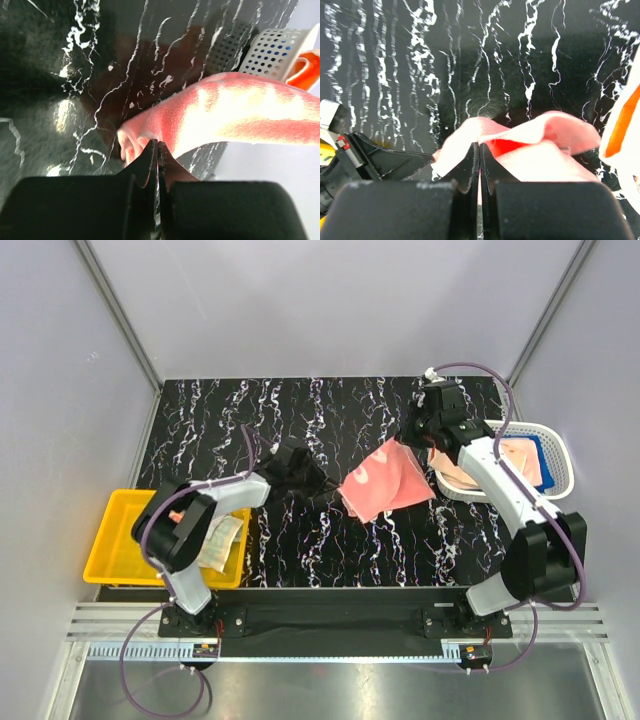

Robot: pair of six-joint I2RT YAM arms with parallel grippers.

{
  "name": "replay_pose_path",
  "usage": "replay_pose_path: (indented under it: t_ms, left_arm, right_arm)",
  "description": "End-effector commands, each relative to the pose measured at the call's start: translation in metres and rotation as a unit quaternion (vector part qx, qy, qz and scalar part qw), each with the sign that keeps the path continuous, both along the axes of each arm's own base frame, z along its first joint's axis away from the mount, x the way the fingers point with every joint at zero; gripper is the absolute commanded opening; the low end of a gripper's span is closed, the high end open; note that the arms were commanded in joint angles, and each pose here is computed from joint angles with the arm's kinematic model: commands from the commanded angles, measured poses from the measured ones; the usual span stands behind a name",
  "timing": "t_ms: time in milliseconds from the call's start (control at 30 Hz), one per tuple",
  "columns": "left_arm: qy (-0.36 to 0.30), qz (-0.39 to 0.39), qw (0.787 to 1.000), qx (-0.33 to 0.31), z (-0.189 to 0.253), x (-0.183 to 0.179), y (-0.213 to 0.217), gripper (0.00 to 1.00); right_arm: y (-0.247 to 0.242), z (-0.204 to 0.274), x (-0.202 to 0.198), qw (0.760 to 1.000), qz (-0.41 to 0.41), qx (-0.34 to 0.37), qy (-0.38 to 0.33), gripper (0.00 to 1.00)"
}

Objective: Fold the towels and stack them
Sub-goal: Fold the towel

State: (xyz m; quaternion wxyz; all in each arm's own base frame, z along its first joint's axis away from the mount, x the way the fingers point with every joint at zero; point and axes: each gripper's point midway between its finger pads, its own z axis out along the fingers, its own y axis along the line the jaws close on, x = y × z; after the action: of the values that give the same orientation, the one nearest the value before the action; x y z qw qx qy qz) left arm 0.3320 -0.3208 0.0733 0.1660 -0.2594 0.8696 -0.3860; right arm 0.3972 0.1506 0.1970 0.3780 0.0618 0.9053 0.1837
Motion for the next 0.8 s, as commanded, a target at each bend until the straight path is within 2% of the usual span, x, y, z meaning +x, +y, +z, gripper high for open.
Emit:
replay_pose_path:
  t_ms: [0,167,433,533,767]
  left_arm:
    - [-0.067,0.012,0.996,0.049,0.033,0.007,0.02,0.0]
    - [-0.116,0.021,0.987,0.108,0.062,-0.005,0.054,0.0]
    - [-0.236,-0.022,0.958,0.161,0.153,-0.041,0.088,0.0]
    - [-0.276,-0.041,0.947,0.159,0.188,-0.054,0.091,0.0]
    - [-0.304,-0.08,0.94,0.129,0.232,-0.09,0.09,0.0]
  right_arm:
    - [-0.001,0.044,-0.011,0.998,0.015,0.019,-0.058,0.0]
    - [0.005,0.085,-0.038,0.992,0.05,0.051,-0.109,0.0]
    - [0.012,0.14,-0.09,0.974,0.103,0.103,-0.171,0.0]
    - [0.014,0.157,-0.11,0.966,0.117,0.126,-0.191,0.0]
    - [0.008,0.179,-0.151,0.956,0.123,0.153,-0.217,0.0]
